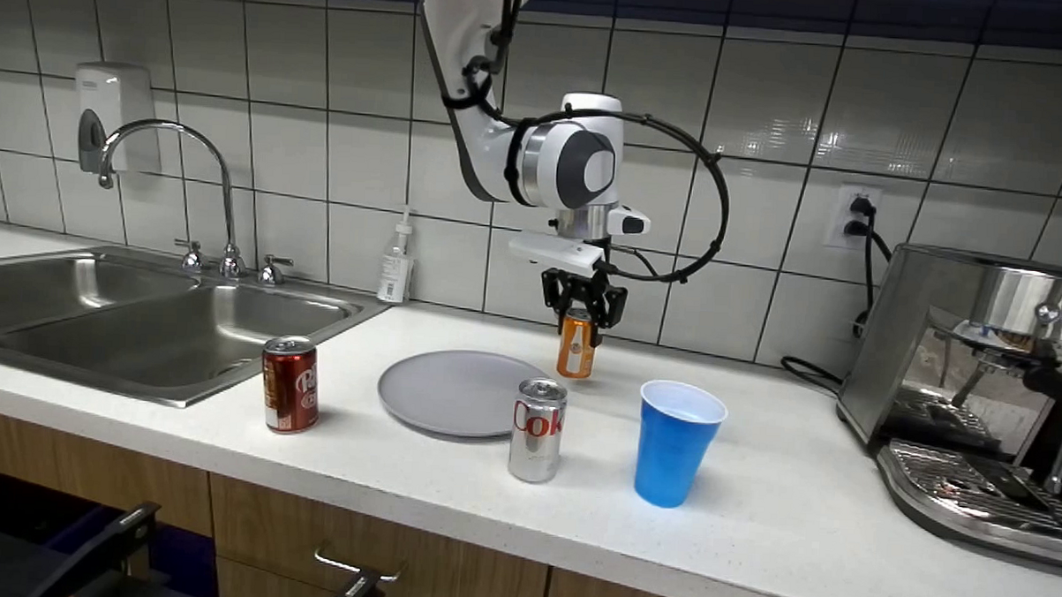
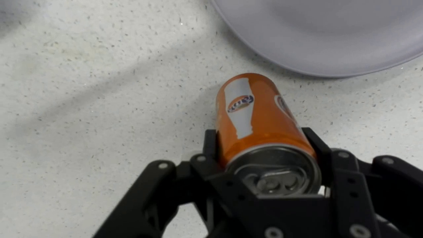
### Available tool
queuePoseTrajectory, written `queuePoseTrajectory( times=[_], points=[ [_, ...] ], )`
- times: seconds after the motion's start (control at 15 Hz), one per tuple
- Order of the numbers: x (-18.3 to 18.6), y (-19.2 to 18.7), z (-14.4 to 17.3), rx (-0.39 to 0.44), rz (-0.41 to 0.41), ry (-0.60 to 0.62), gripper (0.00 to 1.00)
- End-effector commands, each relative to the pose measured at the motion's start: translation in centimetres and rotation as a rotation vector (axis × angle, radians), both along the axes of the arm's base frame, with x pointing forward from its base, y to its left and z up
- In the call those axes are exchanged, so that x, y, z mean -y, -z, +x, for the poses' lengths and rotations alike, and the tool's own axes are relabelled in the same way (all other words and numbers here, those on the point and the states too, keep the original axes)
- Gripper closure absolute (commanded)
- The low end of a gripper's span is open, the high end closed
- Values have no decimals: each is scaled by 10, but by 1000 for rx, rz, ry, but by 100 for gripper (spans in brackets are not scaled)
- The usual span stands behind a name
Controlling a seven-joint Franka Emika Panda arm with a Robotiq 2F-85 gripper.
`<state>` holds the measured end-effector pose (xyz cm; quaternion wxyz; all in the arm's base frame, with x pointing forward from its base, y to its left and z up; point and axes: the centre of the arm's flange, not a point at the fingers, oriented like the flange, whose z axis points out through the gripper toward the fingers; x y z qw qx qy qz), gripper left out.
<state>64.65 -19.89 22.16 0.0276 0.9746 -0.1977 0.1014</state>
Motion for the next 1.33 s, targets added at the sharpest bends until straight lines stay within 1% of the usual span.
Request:
queuePoseTrajectory(
  times=[0.0, 0.4, 0.8, 0.87, 0.93, 1.07, 1.27],
  points=[
    [19, 0, 26, -18, -3, -4, 62],
    [30, 10, 38, -38, 1, 2, 62],
    [33, 14, 43, -54, 2, 1, 62],
    [33, 14, 43, -54, 1, 2, 12],
    [33, 14, 43, -52, 2, 2, 10],
    [33, 8, 42, -42, 4, 1, 0],
    [34, -1, 39, -35, 6, -7, 0]
  ],
)
